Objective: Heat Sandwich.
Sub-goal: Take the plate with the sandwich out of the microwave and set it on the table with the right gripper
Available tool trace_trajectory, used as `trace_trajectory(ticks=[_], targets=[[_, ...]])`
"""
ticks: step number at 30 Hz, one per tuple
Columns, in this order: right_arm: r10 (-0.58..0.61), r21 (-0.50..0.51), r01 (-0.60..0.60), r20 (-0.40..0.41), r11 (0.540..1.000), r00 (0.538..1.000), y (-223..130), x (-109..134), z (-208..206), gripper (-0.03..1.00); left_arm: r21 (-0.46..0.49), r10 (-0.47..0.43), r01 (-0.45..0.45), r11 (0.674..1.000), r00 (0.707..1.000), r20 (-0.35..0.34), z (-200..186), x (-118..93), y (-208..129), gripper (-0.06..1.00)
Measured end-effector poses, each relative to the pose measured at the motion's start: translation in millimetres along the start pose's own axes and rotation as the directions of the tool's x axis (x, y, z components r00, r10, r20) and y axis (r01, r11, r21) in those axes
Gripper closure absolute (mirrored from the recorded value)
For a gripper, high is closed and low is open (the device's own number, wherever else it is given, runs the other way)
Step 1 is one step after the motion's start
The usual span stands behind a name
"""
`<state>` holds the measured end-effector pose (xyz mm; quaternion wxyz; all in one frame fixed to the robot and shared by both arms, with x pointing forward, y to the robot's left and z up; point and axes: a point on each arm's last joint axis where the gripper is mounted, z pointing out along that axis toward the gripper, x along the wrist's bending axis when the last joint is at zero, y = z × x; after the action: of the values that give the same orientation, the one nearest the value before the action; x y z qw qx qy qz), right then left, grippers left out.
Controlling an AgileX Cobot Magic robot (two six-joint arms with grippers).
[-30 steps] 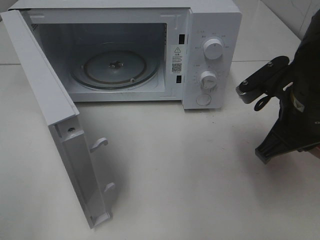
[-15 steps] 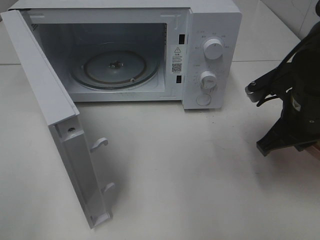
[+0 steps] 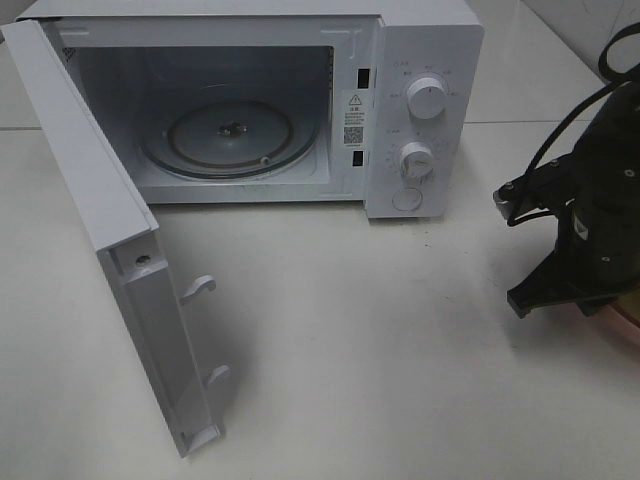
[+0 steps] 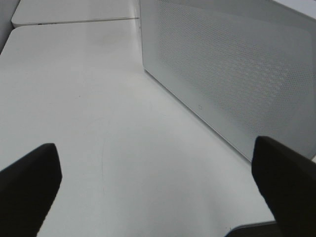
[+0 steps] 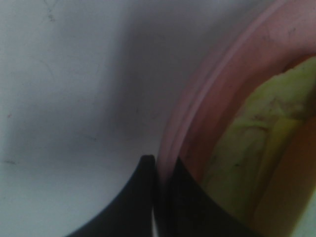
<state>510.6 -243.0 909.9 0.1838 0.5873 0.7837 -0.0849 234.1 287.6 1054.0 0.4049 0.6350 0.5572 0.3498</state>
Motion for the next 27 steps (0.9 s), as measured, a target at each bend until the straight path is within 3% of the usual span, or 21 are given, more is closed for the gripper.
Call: trace_trajectory(ticks=[11, 27], targets=[[-0.018, 0.026, 0.018, 0.021, 1.0, 1.0, 4.4, 11.0, 30.0, 0.93, 0.0, 0.0, 0.0, 1.0, 1.0, 0.0, 0.0, 0.0, 0.0, -0.05], [-0.014, 0.029, 0.013, 0.032, 1.0, 0.999, 5.0, 11.1, 32.6, 0.92, 0.0, 0.0, 0.0, 1.0, 1.0, 0.0, 0.0, 0.0, 0.0, -0.05]])
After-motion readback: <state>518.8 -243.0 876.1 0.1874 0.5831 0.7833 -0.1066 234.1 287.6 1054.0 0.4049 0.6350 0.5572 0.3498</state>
